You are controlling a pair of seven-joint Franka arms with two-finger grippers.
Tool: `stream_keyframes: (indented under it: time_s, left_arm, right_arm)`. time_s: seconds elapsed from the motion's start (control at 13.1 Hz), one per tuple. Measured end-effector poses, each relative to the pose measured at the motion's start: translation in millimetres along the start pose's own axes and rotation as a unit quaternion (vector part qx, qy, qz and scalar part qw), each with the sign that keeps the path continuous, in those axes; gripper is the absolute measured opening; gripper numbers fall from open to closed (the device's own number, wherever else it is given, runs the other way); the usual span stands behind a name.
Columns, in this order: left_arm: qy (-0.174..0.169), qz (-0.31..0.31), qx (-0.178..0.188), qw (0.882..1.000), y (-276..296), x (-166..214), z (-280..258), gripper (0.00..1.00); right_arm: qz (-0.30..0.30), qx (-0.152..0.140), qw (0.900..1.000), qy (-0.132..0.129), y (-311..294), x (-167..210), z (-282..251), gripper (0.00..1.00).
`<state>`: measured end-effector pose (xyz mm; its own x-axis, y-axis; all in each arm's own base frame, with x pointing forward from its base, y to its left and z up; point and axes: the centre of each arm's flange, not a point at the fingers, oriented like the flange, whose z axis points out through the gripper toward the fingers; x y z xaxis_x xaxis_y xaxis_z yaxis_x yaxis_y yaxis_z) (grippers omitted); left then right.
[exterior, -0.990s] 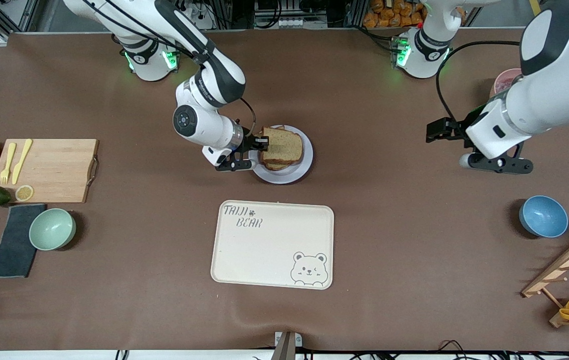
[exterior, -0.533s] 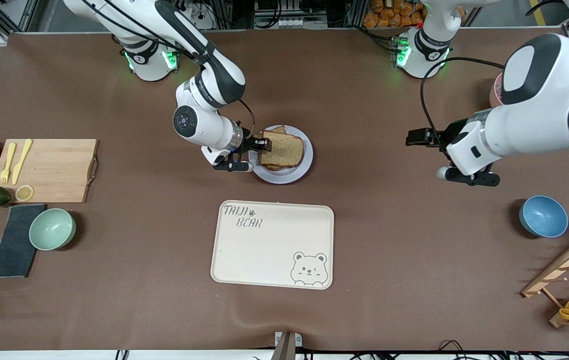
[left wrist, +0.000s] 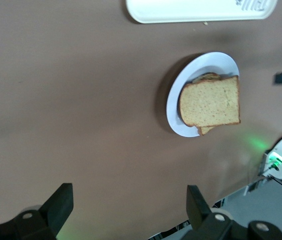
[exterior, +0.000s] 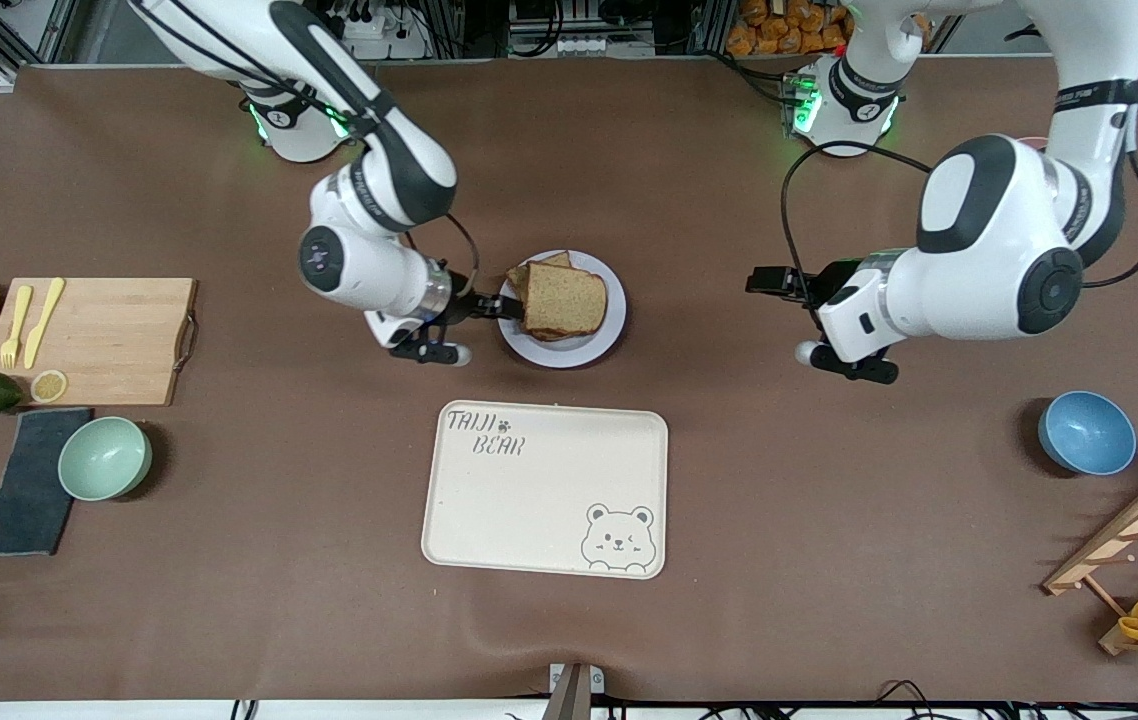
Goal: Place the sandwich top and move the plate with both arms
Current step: 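Release the bread and withdraw the right gripper while the left gripper approaches, then grasp the plate rim with the left gripper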
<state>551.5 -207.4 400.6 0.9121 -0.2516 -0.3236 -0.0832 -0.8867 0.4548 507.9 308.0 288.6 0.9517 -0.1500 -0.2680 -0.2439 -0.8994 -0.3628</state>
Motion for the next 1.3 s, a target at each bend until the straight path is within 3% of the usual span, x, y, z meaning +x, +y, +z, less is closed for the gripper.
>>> stream_keyframes:
  time_s: [0.23, 0.38, 0.53, 0.69, 0.91, 1.07, 1.3]
  left_arm:
    - [0.023, 0.013, -0.024, 0.999, -5.6, 5.9, 42.1, 1.0]
    - [0.028, 0.016, -0.045, 0.998, 1.3, 10.4, 82.4, 1.0]
    - [0.027, 0.016, -0.06, 0.998, 6.2, 18.4, 117.2, 1.0]
    - [0.035, 0.01, -0.067, 0.997, 6.5, 29.1, 147.8, 1.0]
    - [0.037, -0.004, -0.093, 0.995, 10.2, 35.4, 188.5, 1.0]
    - [0.043, -0.003, -0.132, 0.99, 10.8, 32.6, 211.9, 1.0]
    - [0.067, 0.006, -0.184, 0.981, 16.0, 19.3, 252.3, 1.0]
  right_arm:
    - [0.005, -0.037, 0.999, 0.007, 42.0, 36.7, -60.4, 1.0]
    - [-0.004, -0.08, 0.997, 0.023, 66.4, 55.0, -99.6, 1.0]
    - [-0.007, -0.105, 0.994, 0.035, 77.6, 60.0, -142.4, 1.0]
    - [-0.028, -0.124, 0.992, 0.023, 80.5, 55.2, -187.4, 1.0]
    - [-0.047, -0.136, 0.99, 0.01, 108.4, 55.4, -246.7, 1.0]
    - [-0.047, -0.139, 0.989, 0.009, 126.6, 52.3, -270.8, 1.0]
    - [-0.067, -0.14, 0.988, 0.023, 135.2, 37.7, -305.3, 1.0]
